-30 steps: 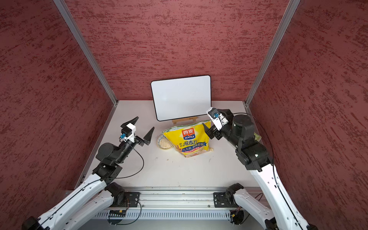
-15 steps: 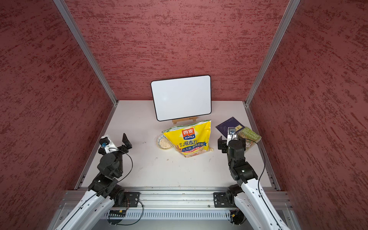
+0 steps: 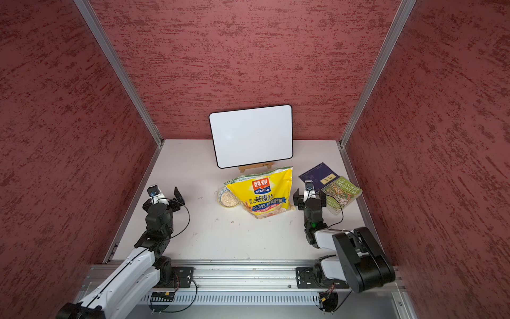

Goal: Pour the oats into the breakfast bowl
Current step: Reset both arms

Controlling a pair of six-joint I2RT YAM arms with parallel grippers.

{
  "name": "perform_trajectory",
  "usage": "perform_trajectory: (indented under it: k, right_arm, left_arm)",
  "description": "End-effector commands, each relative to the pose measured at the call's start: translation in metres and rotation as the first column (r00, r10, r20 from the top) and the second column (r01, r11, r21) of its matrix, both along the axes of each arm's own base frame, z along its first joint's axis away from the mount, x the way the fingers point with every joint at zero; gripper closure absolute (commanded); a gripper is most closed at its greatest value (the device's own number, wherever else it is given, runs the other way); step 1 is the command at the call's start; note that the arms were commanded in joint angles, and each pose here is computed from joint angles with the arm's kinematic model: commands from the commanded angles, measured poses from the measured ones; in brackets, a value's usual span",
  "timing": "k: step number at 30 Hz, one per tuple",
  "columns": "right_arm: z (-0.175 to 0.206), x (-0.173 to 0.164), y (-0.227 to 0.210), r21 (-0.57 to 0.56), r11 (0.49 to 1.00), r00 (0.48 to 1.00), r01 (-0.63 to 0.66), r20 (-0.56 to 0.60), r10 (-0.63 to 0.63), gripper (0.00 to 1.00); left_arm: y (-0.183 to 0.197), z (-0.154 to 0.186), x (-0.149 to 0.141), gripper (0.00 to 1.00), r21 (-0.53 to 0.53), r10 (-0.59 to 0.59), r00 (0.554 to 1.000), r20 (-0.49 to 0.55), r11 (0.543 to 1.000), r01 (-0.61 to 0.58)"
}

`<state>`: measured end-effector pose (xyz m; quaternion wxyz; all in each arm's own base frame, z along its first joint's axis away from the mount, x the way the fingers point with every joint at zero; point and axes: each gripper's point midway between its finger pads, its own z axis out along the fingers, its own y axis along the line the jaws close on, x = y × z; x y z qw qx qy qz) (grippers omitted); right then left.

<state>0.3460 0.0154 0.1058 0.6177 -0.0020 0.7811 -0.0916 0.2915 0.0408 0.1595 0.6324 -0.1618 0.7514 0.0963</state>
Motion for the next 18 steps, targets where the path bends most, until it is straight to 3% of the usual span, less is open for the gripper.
perform_trajectory:
  k: [1,11,18]
  right_arm:
    - [0.033,0.017,-0.001,0.053,0.998,0.979,-0.038,0.202,0.027,0.01]
    - [0.011,0.055,-0.011,0.14,0.989,0.999,-0.049,0.005,0.048,0.01]
    - [0.011,0.057,-0.017,0.176,0.983,0.998,-0.056,0.004,0.056,0.01]
  left_arm:
    - [-0.016,0.017,0.014,0.0,0.003,-0.115,0.989,0.097,0.993,0.116]
    - [-0.036,-0.001,0.055,0.0,0.074,-0.242,0.966,0.09,0.969,0.235]
    - [-0.043,-0.028,0.088,0.0,0.115,-0.3,0.952,0.055,0.949,0.292]
